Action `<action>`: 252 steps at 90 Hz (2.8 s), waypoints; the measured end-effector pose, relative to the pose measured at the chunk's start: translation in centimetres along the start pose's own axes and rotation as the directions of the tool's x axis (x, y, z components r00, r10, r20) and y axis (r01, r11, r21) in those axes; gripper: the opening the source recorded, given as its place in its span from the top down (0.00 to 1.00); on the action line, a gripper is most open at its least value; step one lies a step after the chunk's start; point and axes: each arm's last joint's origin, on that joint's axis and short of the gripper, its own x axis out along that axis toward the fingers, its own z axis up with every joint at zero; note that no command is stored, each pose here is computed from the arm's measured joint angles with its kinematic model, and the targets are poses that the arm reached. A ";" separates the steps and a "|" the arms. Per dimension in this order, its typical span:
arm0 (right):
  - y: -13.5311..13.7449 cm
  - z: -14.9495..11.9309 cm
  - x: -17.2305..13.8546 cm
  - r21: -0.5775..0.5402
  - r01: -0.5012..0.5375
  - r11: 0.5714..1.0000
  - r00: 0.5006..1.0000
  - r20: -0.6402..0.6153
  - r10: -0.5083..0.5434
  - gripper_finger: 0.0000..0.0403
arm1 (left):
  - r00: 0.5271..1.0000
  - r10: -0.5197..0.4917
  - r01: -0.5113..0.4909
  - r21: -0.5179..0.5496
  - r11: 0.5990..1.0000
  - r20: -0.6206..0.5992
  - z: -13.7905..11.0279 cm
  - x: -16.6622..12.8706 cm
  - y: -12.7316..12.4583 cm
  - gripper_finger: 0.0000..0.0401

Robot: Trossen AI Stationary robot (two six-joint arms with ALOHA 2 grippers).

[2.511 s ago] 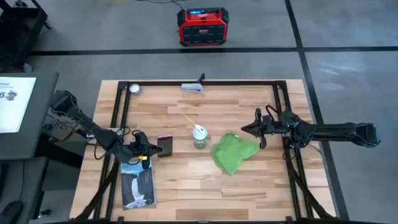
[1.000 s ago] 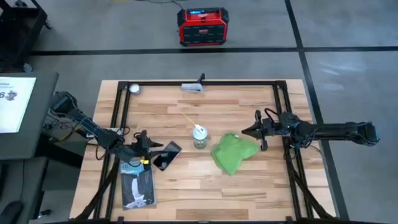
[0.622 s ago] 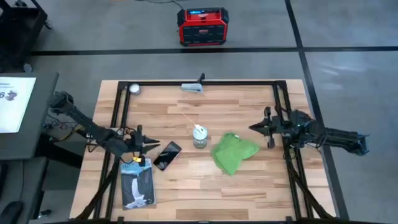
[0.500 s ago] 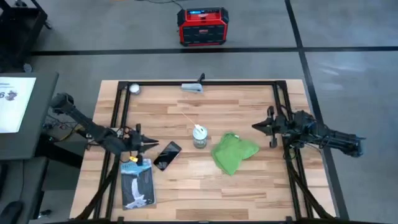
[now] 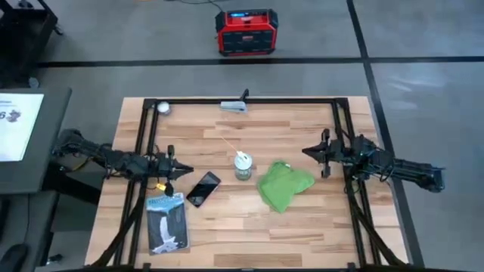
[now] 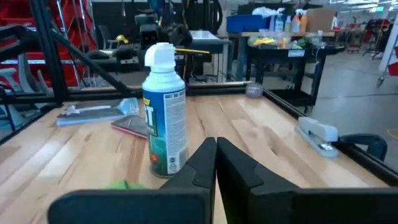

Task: Apply microfiber cloth
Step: Return to Home Position

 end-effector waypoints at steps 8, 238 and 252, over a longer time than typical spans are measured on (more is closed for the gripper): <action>-0.1 -0.4 0.2 0.006 0.042 0.999 0.998 -0.047 -0.041 1.00 | 0.998 0.062 -0.062 0.004 0.998 -0.019 -0.2 0.3 0.9 1.00; -0.2 -1.9 0.8 0.038 0.093 0.995 0.976 -0.201 -0.083 1.00 | 0.984 0.052 -0.064 0.062 0.996 0.171 1.1 -0.9 2.7 1.00; -0.2 -1.9 0.8 0.038 0.093 0.995 0.976 -0.202 -0.083 1.00 | 0.984 0.053 -0.064 0.061 0.996 0.171 1.1 -0.9 2.7 1.00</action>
